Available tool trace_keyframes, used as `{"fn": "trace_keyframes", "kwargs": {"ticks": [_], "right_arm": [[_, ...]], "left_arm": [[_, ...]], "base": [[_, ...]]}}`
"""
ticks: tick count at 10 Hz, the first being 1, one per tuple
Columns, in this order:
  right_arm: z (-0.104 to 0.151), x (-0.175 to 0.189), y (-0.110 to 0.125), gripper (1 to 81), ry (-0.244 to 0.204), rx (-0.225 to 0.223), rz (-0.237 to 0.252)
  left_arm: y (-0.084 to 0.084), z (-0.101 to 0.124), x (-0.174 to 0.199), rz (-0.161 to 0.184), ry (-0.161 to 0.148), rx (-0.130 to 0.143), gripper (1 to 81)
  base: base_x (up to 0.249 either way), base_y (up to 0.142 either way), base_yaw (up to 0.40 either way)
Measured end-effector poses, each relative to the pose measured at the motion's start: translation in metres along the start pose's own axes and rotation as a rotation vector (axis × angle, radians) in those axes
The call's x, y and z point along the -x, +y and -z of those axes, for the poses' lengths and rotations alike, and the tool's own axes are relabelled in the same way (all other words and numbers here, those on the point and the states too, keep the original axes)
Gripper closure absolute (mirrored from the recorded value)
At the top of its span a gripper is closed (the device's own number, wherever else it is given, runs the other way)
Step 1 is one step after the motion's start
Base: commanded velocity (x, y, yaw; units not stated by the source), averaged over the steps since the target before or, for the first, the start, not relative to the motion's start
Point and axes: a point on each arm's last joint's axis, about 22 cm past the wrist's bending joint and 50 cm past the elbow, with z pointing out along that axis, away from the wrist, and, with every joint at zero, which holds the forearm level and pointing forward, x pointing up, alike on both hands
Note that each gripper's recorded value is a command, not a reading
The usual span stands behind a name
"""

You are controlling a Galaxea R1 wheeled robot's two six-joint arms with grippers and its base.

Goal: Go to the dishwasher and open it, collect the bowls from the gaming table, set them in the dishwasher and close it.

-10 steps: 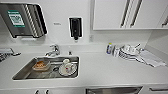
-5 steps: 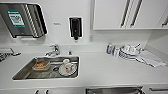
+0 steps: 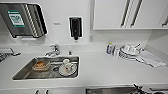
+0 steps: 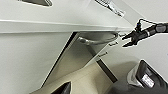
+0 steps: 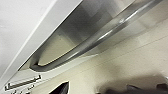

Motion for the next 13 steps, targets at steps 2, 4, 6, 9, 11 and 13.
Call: {"fn": "trace_keyframes", "kwargs": {"ticks": [2,4,6,9,11,13], "right_arm": [[-0.021,-0.015,-0.007,1.0,0.006,0.009,-0.028],[-0.042,-0.019,-0.011,1.0,0.0,0.015,-0.047],[-0.054,-0.028,-0.004,1.0,0.014,0.034,-0.076],[-0.069,-0.036,0.01,1.0,0.019,0.077,-0.125],[-0.072,-0.05,0.01,1.0,0.043,0.083,-0.169],[-0.07,-0.058,0.02,1.0,0.064,0.1,-0.199]], "left_arm": [[0.0,0.0,0.0,-0.01,0.001,0.0,1.0],[0.0,0.0,0.0,-0.013,0.0,0.001,1.0],[0.0,-0.001,0.0,-0.012,0.0,0.002,1.0],[0.002,-0.002,0.0,-0.014,0.001,0.006,1.0],[0.002,-0.002,0.0,-0.015,0.001,0.006,1.0],[0.002,-0.002,0.0,-0.016,0.0,0.006,1.0]], "base": [[0.0,0.0,0.0],[0.0,0.0,0.0],[0.0,0.0,0.0],[0.0,0.0,0.0],[0.0,0.0,0.0],[0.0,0.0,0.0]]}}
